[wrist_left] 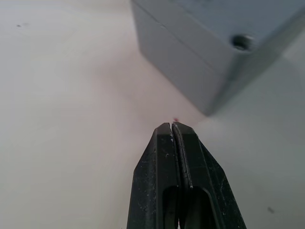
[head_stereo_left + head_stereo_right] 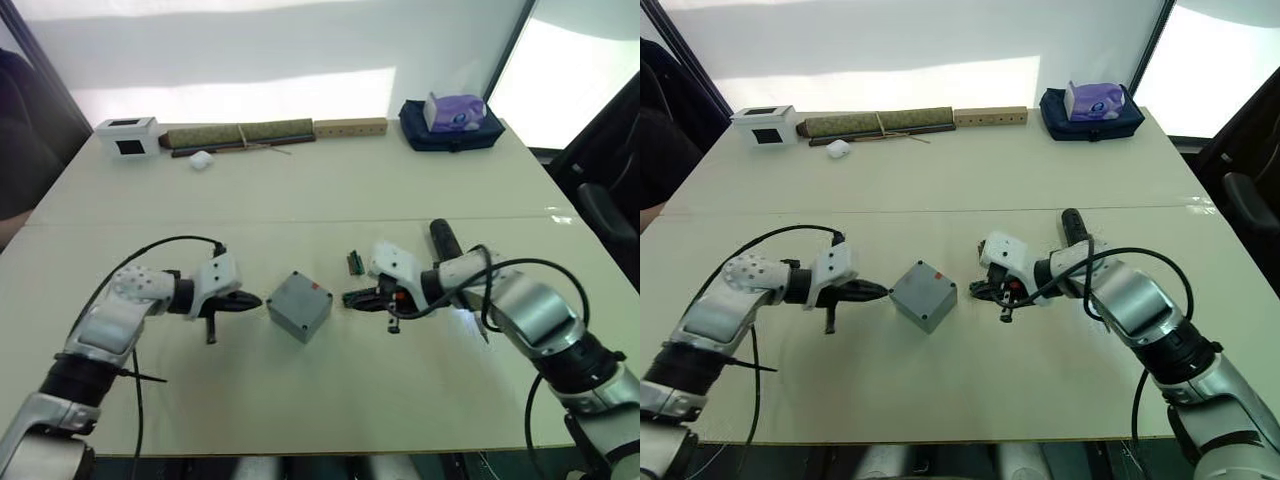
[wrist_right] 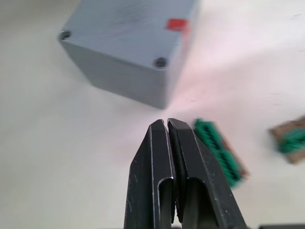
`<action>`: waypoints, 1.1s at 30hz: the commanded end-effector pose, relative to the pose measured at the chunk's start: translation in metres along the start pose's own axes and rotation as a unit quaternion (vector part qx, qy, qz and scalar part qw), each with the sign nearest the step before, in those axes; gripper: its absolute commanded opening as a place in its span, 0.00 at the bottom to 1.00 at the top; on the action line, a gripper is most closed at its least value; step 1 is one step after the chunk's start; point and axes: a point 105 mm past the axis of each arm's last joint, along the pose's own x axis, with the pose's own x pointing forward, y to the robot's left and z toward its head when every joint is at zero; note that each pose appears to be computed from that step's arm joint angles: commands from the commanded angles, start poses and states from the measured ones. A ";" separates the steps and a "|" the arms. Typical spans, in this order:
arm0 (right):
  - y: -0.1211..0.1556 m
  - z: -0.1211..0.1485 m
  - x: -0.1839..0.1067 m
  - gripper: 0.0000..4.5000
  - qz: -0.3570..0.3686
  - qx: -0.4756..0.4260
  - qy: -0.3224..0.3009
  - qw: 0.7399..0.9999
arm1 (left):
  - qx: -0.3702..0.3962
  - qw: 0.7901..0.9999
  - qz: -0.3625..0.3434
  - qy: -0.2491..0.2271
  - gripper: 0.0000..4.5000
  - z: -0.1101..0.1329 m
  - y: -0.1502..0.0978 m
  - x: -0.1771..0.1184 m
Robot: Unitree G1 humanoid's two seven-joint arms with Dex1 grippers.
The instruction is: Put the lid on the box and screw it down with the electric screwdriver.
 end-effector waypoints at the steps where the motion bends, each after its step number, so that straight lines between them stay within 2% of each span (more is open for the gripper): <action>1: -0.021 0.017 -0.005 0.01 -0.046 -0.023 -0.033 0.998 | 0.008 0.999 -0.029 -0.027 0.00 0.018 -0.013 -0.008; 6: -0.029 0.020 0.015 0.01 -0.060 -0.007 -0.048 0.997 | 0.008 0.999 -0.035 -0.039 0.00 0.025 -0.020 0.002; 13: -0.006 0.014 0.042 0.01 -0.013 0.005 -0.048 0.999 | 0.022 0.999 -0.009 -0.043 0.00 0.031 -0.005 0.013; 27: 0.034 0.017 0.045 0.01 0.050 0.033 -0.064 0.996 | 0.033 0.999 0.006 -0.041 0.00 0.034 0.011 0.012; 33: 0.030 0.018 0.043 0.01 0.026 0.030 -0.064 0.997 | 0.031 0.998 -0.003 -0.047 0.00 0.037 0.007 0.013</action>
